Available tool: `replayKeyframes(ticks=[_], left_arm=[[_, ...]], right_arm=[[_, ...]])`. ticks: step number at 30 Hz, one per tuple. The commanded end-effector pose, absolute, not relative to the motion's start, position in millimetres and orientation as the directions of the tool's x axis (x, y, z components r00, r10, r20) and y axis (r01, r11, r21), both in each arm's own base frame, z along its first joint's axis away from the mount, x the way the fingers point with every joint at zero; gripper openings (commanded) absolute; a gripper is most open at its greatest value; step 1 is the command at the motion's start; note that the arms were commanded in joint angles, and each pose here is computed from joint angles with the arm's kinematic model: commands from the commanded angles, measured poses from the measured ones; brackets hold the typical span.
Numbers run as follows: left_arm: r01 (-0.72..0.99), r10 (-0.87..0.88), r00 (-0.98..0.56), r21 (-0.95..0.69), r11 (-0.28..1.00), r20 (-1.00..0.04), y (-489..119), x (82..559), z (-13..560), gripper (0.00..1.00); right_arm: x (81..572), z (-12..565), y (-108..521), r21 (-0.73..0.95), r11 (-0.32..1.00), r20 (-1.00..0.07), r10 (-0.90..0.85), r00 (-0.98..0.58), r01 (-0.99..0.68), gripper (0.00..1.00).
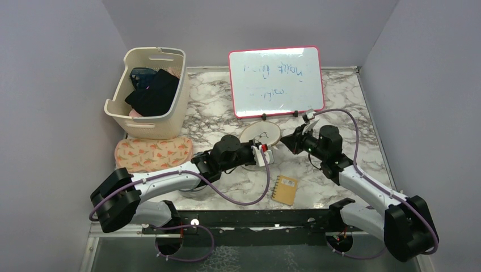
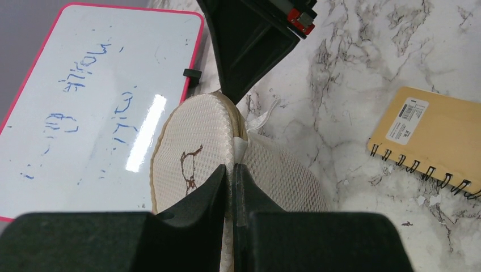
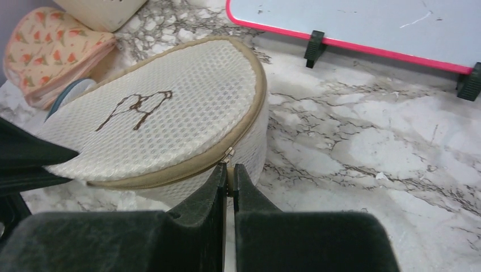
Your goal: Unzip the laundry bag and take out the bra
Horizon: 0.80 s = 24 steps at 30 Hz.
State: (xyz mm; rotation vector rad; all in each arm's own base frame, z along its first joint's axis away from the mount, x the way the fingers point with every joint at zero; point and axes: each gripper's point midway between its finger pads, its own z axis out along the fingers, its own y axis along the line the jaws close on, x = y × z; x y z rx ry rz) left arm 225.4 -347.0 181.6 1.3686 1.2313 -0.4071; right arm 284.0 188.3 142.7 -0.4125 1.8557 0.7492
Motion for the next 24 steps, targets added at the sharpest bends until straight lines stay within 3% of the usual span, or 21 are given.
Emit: replayKeyframes(ticks=[1, 6, 13, 18, 22, 24], left_arm=[[0.815, 0.374, 0.421, 0.525, 0.244, -0.827, -347.4, 221.4, 201.8, 0.00], [0.815, 0.388, 0.419, 0.528, 0.237, -0.821, -347.7, 223.4, 199.9, 0.00], [0.824, 0.390, 0.402, 0.513, 0.239, -0.828, -350.3, 225.3, 201.4, 0.00], [0.819, 0.381, 0.400, 0.512, 0.260, -0.834, -348.0, 226.0, 209.1, 0.45], [0.832, 0.357, 0.394, 0.494, 0.253, -0.847, -350.4, 221.7, 213.0, 0.61], [0.842, 0.339, 0.388, 0.480, 0.248, -0.857, -352.7, 218.7, 216.3, 0.81]], right_arm=[[303.8, 141.2, 172.9, 0.263, 0.824, -0.915, 0.050, -0.400, -0.501, 0.01], [308.3, 142.9, 177.6, 0.255, 0.815, -0.913, 0.026, -0.408, -0.520, 0.01], [278.4, 157.1, 198.8, 0.273, 0.684, -0.929, 0.006, -0.370, -0.676, 0.01], [261.3, 169.8, 210.5, 0.294, 0.595, -0.932, 0.005, -0.363, -0.748, 0.01], [255.0, 178.4, 215.3, 0.293, 0.556, -0.933, -0.010, -0.359, -0.778, 0.01], [252.9, 182.9, 216.4, 0.293, 0.545, -0.934, -0.011, -0.356, -0.786, 0.01]])
